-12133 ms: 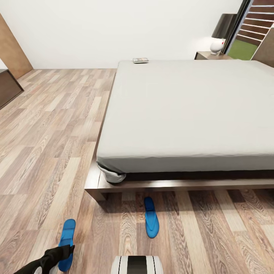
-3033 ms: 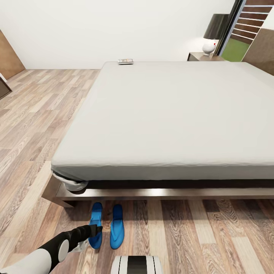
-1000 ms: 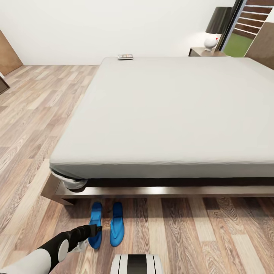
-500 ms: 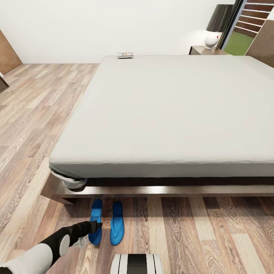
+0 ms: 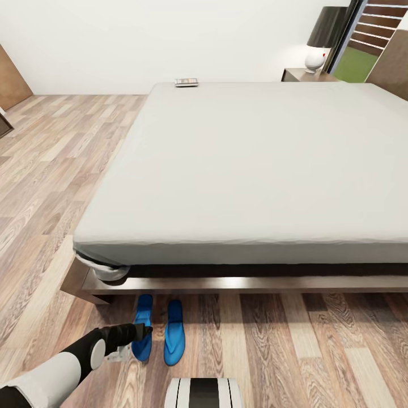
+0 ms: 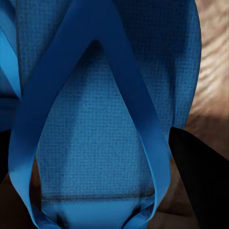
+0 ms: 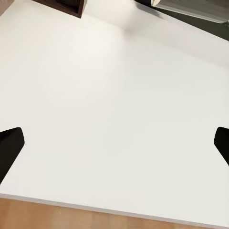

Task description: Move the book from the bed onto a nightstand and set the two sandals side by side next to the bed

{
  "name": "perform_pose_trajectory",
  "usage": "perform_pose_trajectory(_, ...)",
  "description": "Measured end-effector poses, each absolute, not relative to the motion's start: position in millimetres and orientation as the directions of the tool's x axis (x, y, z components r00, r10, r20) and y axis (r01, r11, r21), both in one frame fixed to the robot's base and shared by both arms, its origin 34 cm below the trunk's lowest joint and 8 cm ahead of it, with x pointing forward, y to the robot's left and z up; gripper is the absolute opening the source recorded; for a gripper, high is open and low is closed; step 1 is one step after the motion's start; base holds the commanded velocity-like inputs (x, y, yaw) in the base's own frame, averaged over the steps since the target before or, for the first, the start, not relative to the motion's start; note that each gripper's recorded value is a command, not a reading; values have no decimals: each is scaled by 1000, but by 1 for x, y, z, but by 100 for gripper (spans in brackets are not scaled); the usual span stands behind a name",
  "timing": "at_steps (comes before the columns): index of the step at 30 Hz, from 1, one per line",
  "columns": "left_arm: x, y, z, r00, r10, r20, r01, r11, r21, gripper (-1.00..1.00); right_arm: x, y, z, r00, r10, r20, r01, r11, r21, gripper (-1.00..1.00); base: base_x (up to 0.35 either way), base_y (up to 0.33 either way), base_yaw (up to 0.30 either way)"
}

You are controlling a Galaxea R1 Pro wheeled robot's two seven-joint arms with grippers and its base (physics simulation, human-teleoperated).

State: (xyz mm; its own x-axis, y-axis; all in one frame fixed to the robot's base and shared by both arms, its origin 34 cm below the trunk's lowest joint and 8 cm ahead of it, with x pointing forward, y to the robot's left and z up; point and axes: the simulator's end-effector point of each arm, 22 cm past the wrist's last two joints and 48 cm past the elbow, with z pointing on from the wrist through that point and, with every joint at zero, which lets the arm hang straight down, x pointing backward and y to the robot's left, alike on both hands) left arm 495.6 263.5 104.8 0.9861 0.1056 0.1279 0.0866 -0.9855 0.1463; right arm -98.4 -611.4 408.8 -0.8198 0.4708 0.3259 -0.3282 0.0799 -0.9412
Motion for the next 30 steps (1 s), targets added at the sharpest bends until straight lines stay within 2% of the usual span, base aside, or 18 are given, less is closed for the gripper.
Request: perform_pose_trajectory(30, 461, 263, 74, 997, 78, 24, 74, -989, 130, -100, -103, -611, 420, -795, 470, 384, -396, 79, -915, 100, 0, 0, 0)
